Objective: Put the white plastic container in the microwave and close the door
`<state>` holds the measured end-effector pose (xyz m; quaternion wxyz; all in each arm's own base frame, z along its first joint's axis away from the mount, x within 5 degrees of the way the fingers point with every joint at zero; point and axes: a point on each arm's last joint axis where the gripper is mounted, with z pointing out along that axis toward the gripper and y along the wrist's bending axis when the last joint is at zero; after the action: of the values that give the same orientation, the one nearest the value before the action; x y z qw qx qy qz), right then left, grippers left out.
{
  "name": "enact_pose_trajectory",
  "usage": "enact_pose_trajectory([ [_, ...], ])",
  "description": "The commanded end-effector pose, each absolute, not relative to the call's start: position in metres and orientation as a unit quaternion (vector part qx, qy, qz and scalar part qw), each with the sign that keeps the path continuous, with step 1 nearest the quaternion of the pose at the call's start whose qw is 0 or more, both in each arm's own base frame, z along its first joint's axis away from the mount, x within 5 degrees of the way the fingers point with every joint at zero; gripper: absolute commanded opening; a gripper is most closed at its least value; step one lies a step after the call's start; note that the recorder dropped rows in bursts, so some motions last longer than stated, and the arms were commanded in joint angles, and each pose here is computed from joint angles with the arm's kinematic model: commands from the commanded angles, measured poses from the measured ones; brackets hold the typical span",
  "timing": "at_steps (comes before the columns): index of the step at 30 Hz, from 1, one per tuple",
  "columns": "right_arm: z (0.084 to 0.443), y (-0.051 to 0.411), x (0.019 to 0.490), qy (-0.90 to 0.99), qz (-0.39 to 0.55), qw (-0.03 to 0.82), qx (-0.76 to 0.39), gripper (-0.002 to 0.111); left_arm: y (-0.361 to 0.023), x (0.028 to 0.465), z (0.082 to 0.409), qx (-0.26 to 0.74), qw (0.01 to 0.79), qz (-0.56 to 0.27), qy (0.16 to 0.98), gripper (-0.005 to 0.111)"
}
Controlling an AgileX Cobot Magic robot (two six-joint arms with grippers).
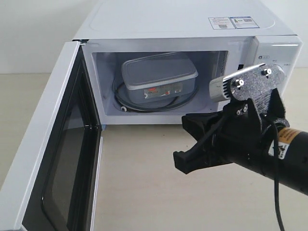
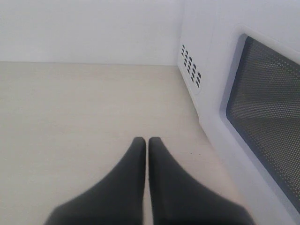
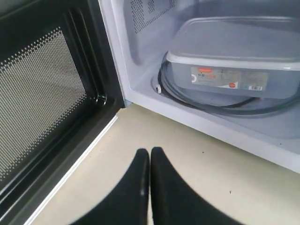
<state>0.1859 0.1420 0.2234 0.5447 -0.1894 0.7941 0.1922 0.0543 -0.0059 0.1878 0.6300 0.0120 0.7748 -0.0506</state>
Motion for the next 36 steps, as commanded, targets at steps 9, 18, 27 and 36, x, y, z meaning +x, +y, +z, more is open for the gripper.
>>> enact_pose_trajectory([
  [9,0.278,0.076,0.157,0.781,0.179,0.588,-0.111,0.000,-0.006,0.054,0.187,0.017,0.628,-0.049,0.776,0.004],
  [18,0.303,0.017,0.100,0.767,0.074,0.636,-0.043,0.000,-0.006,0.054,0.187,0.017,0.628,-0.049,0.776,0.004],
  [27,0.267,0.003,0.063,0.717,0.014,0.697,0.001,0.000,-0.006,0.054,0.187,0.017,0.628,-0.049,0.776,0.004],
  [36,0.223,0.001,0.068,0.746,0.040,0.664,0.040,0.000,-0.006,0.054,0.187,0.017,0.628,-0.049,0.776,0.004],
])
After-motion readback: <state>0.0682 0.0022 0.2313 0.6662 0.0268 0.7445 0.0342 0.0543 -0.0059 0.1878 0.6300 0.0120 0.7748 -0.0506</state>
